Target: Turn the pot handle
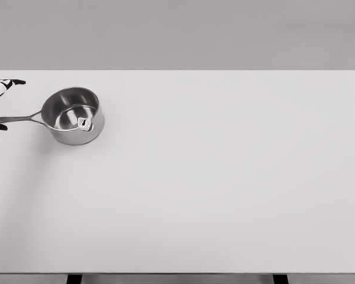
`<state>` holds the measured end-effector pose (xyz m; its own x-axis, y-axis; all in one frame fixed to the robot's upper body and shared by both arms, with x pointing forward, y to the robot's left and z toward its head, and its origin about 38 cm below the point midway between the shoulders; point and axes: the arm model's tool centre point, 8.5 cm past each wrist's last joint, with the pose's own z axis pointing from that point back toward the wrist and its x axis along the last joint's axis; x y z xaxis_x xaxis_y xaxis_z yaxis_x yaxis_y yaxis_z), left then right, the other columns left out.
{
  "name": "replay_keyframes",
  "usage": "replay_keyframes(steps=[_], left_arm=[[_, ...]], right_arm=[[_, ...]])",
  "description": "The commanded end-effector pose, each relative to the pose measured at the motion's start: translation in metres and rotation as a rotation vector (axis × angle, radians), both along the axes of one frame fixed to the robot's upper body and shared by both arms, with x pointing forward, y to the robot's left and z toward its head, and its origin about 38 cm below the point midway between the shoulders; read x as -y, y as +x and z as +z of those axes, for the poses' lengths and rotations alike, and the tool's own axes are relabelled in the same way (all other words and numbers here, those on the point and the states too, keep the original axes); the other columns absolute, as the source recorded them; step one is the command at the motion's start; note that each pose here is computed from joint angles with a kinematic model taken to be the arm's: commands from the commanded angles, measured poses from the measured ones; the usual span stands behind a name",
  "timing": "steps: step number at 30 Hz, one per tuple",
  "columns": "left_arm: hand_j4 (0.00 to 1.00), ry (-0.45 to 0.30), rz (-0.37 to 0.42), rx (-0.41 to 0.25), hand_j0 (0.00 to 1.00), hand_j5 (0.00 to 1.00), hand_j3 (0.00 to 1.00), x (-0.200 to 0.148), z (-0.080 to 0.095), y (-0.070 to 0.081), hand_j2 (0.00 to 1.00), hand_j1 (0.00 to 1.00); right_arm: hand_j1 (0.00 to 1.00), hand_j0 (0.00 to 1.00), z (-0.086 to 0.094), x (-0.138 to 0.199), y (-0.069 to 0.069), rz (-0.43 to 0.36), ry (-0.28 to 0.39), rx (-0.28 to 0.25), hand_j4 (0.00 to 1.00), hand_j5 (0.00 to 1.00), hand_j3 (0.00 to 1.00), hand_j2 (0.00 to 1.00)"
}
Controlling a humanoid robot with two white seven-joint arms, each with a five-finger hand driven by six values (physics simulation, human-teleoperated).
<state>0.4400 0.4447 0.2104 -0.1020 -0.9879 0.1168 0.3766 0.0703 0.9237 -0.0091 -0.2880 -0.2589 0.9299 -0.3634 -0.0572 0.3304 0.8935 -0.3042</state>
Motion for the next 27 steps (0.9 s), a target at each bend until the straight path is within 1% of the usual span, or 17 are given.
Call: replay_keyframes(steps=[1,2,8,10,16,19,21,23,24,25,26,27], left_arm=[[1.00,0.000,0.002,-0.001,1.00,1.00,1.00,0.001,-0.002,0.001,1.00,1.00],[1.00,0.001,0.005,0.006,1.00,1.00,1.00,-0.001,0.001,0.003,1.00,1.00],[1.00,-0.006,0.000,0.009,1.00,1.00,1.00,0.004,-0.001,0.006,1.00,1.00],[1.00,-0.013,0.015,0.014,1.00,1.00,1.00,0.002,-0.001,0.010,1.00,1.00],[1.00,-0.012,0.011,0.012,1.00,1.00,1.00,0.001,-0.002,0.011,1.00,1.00],[1.00,-0.018,-0.004,0.023,1.00,1.00,1.00,0.004,0.003,0.012,1.00,1.00],[1.00,-0.028,-0.075,0.046,1.00,1.00,1.00,0.009,0.013,0.011,1.00,1.00],[1.00,-0.044,-0.201,0.075,1.00,1.00,1.00,0.016,0.026,0.008,1.00,1.00],[1.00,-0.047,-0.274,0.088,1.00,1.00,1.00,0.021,0.030,0.003,1.00,1.00],[1.00,-0.050,-0.388,0.105,1.00,1.00,1.00,0.028,0.037,-0.004,1.00,1.00],[1.00,-0.054,-0.522,0.133,1.00,1.00,1.00,0.039,0.048,-0.011,1.00,1.00],[1.00,-0.051,-0.605,0.145,1.00,1.00,1.00,0.042,0.054,-0.017,1.00,1.00]], right_arm=[[1.00,1.00,0.000,0.000,0.000,0.001,0.000,-0.001,1.00,1.00,1.00,1.00],[1.00,1.00,0.000,0.000,0.000,0.001,0.000,-0.001,1.00,1.00,1.00,1.00],[1.00,1.00,0.000,0.000,0.000,0.001,0.000,-0.001,1.00,1.00,1.00,1.00],[1.00,1.00,0.000,0.000,0.000,0.001,0.000,-0.001,1.00,1.00,1.00,1.00],[1.00,1.00,0.000,0.000,0.000,0.001,0.000,-0.001,1.00,1.00,1.00,1.00],[1.00,1.00,0.000,0.000,0.000,0.001,0.000,0.001,1.00,1.00,1.00,1.00],[1.00,1.00,0.000,0.000,0.000,0.001,0.000,-0.001,1.00,1.00,1.00,1.00],[1.00,1.00,0.000,0.000,0.000,0.001,0.000,0.001,1.00,1.00,1.00,1.00],[1.00,1.00,0.000,0.000,0.000,-0.001,0.000,-0.001,1.00,1.00,1.00,1.00],[1.00,1.00,0.000,0.000,0.000,0.001,0.000,-0.001,1.00,1.00,1.00,1.00],[1.00,1.00,0.000,0.000,0.000,-0.001,0.000,0.001,1.00,1.00,1.00,1.00],[1.00,1.00,0.000,0.000,0.000,-0.001,0.000,0.001,1.00,1.00,1.00,1.00]])
